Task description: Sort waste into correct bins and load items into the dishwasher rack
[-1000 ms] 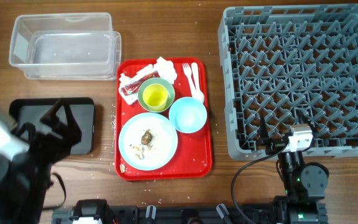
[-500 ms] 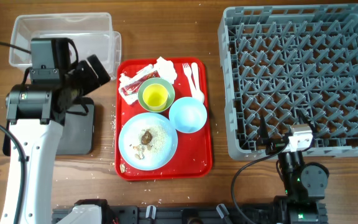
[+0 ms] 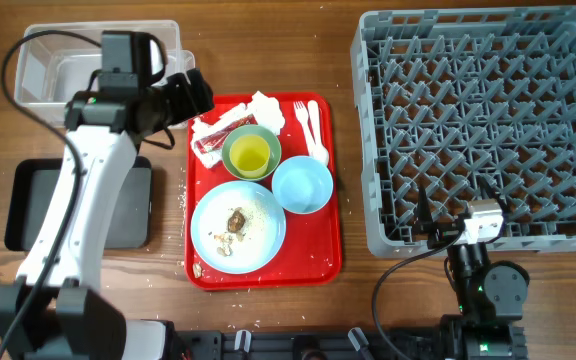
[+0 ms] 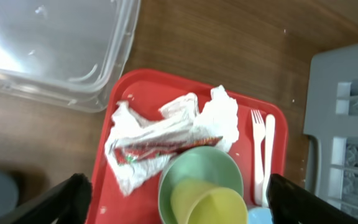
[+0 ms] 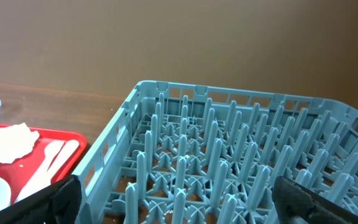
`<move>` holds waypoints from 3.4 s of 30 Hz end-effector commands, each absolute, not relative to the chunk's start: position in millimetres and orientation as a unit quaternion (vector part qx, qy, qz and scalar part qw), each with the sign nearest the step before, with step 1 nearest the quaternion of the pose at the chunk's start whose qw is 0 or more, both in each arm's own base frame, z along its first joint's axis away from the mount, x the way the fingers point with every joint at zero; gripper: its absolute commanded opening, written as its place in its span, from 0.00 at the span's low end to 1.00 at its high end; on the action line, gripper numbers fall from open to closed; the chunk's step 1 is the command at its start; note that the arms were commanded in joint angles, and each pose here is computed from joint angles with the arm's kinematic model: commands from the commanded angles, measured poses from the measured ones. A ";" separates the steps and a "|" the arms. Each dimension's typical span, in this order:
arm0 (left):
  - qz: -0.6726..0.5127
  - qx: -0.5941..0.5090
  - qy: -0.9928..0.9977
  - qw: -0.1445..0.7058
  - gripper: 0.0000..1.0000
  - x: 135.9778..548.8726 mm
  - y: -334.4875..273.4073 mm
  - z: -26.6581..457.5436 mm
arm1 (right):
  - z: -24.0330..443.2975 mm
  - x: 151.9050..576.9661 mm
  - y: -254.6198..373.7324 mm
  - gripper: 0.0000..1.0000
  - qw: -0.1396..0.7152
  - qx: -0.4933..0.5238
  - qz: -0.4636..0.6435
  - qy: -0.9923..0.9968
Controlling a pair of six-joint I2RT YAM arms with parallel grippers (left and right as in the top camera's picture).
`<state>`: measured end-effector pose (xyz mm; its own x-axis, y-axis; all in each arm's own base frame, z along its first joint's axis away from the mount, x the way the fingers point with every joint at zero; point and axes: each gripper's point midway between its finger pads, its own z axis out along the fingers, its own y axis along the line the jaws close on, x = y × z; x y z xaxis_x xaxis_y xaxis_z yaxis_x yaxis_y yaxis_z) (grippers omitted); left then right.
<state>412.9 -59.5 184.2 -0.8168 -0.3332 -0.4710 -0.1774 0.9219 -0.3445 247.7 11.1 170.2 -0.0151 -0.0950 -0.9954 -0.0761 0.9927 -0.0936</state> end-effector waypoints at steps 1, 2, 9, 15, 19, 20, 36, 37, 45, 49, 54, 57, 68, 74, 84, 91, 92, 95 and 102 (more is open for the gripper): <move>-0.143 -0.112 0.945 0.272 0.82 433.5 -66.2 161.8 | 171.7 247.6 10.9 1.00 0.702 -0.062 -0.012 0.710; -0.144 -0.121 0.945 0.268 0.82 437.0 -66.5 155.7 | 171.5 247.6 10.9 1.00 0.702 -0.062 -0.012 0.710; -0.134 -0.102 0.960 0.223 0.69 443.7 -77.9 105.4 | 171.7 247.6 10.9 1.00 0.702 -0.062 -0.012 0.710; -0.123 -0.014 0.967 0.223 0.66 448.3 -95.2 86.8 | 171.7 247.6 10.9 1.00 0.702 -0.062 -0.012 0.710; -0.119 0.003 0.970 0.210 0.66 448.5 -98.0 70.8 | 171.7 247.6 10.9 1.00 0.702 -0.062 -0.012 0.710; -0.118 0.003 0.972 0.205 0.66 448.2 -98.0 65.2 | 171.7 247.6 10.9 1.00 0.702 -0.062 -0.012 0.710; -0.115 0.033 0.983 0.139 0.63 424.1 -99.1 36.3 | 171.7 247.6 10.9 1.00 0.702 -0.062 -0.012 0.710; -0.114 0.038 0.983 0.137 0.63 423.0 -99.0 35.9 | 171.5 247.6 10.9 1.00 0.702 -0.062 -0.012 0.710; -0.134 0.044 0.983 0.120 0.61 414.7 -105.3 35.5 | 171.7 247.6 10.9 1.00 0.702 -0.062 -0.012 0.710; -0.138 0.057 0.983 0.109 0.61 408.2 -108.0 34.5 | 171.7 247.6 10.9 1.00 0.702 -0.062 -0.012 0.710; -0.128 0.069 0.984 0.102 0.73 404.0 -104.9 32.7 | 171.7 247.6 10.9 1.00 0.702 -0.062 -0.012 0.710; -0.101 0.066 0.988 0.100 0.73 403.7 -95.6 30.3 | 171.7 247.6 10.9 1.00 0.702 -0.062 -0.012 0.710; -0.128 0.066 0.980 0.135 0.94 410.0 -102.6 61.4 | 171.7 247.6 10.9 1.00 0.702 -0.062 -0.012 0.710; -0.132 0.064 0.980 0.132 0.93 402.9 -101.1 72.4 | 171.7 247.6 10.9 1.00 0.702 -0.062 -0.012 0.710; -0.096 0.111 0.986 0.083 0.82 377.4 -88.3 64.4 | 171.5 247.6 10.9 1.00 0.702 -0.062 -0.012 0.710; -0.045 0.170 0.982 0.065 0.88 369.7 -75.5 52.7 | 171.7 247.6 10.9 1.00 0.702 -0.062 -0.012 0.710; -0.045 0.179 0.981 0.064 0.89 369.7 -75.6 50.7 | 171.7 247.6 10.9 1.00 0.702 -0.062 -0.011 0.710; -0.044 0.190 0.978 0.073 0.88 375.6 -76.6 43.0 | 171.7 247.6 10.9 1.00 0.702 -0.062 -0.012 0.710; -0.043 0.190 0.976 0.096 0.59 389.6 -78.9 39.2 | 171.7 247.6 10.9 1.00 0.702 -0.062 -0.012 0.710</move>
